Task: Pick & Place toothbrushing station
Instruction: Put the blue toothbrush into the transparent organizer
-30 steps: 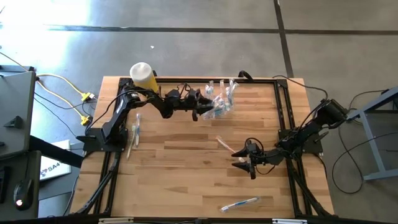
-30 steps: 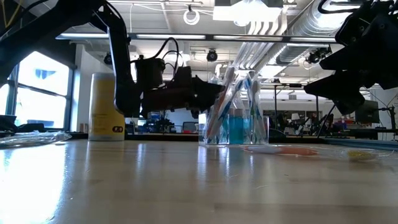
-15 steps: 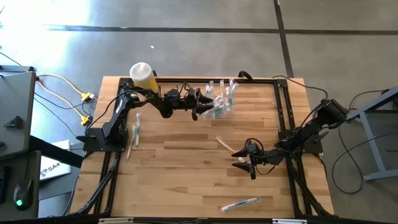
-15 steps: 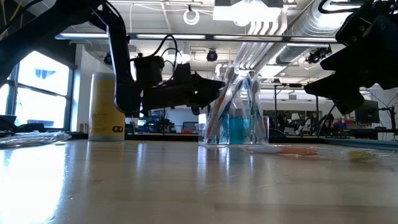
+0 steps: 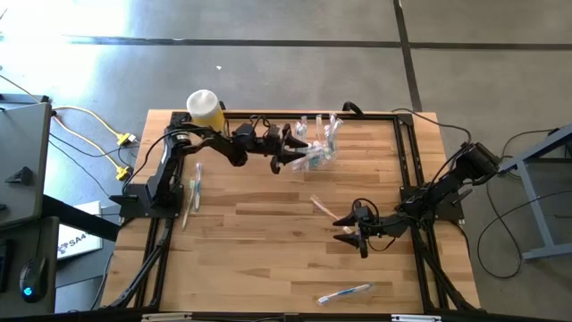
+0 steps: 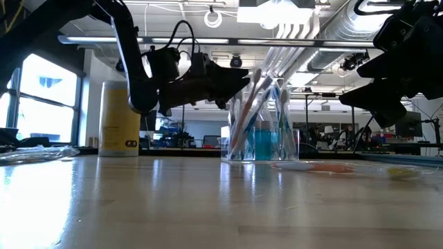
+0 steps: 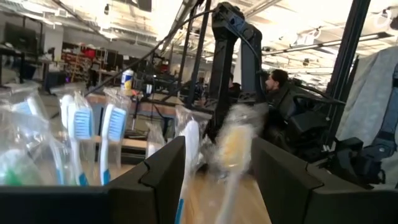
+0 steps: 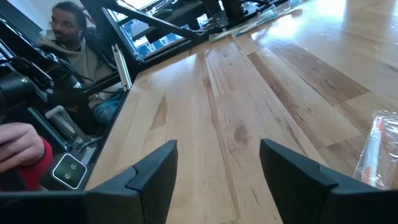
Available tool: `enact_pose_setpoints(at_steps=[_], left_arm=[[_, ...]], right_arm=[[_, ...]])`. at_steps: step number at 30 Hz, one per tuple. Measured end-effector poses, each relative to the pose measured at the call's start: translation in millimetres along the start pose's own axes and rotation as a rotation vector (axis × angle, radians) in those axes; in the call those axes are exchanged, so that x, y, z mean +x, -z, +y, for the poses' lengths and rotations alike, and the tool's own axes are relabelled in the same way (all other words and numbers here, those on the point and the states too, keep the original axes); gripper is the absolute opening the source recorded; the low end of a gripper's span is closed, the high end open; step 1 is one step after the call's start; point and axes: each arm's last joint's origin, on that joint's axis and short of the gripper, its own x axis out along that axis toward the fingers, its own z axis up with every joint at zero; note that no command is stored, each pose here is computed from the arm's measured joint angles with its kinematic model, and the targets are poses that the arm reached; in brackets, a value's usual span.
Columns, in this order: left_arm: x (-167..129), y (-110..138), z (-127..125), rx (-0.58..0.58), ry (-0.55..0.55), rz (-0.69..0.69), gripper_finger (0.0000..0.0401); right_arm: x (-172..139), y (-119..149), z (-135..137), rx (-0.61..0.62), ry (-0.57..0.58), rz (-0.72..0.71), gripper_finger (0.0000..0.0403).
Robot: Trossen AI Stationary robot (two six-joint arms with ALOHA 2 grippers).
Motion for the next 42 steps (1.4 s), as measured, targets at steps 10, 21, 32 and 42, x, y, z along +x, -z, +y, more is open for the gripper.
enact_pose_setpoints(at_steps=[10, 21, 32, 42], left_arm=[[-2.4, -11.6, 3.8, 0.02, -0.034, -0.025, 0.0177], [11.7, -58.1, -20.6, 0.086, 0.002, 0.057, 0.0177], [32.6, -82.9, -109.4, 0.287, -0.109, 0.399, 0.0177], [-7.3, -111.0, -195.3, 0.31, -0.382, 0.776, 0.0177]], right_arm=[[0.0, -0.1, 0.0, -0.004, 0.0, -0.001, 0.022], [0.0, 1.7, -1.2, -0.034, 0.011, 0.016, 0.022], [-1.4, 2.7, 2.1, -0.053, -0.025, 0.026, 0.022], [0.7, -0.4, 12.2, -0.101, -0.059, 0.008, 0.022]])
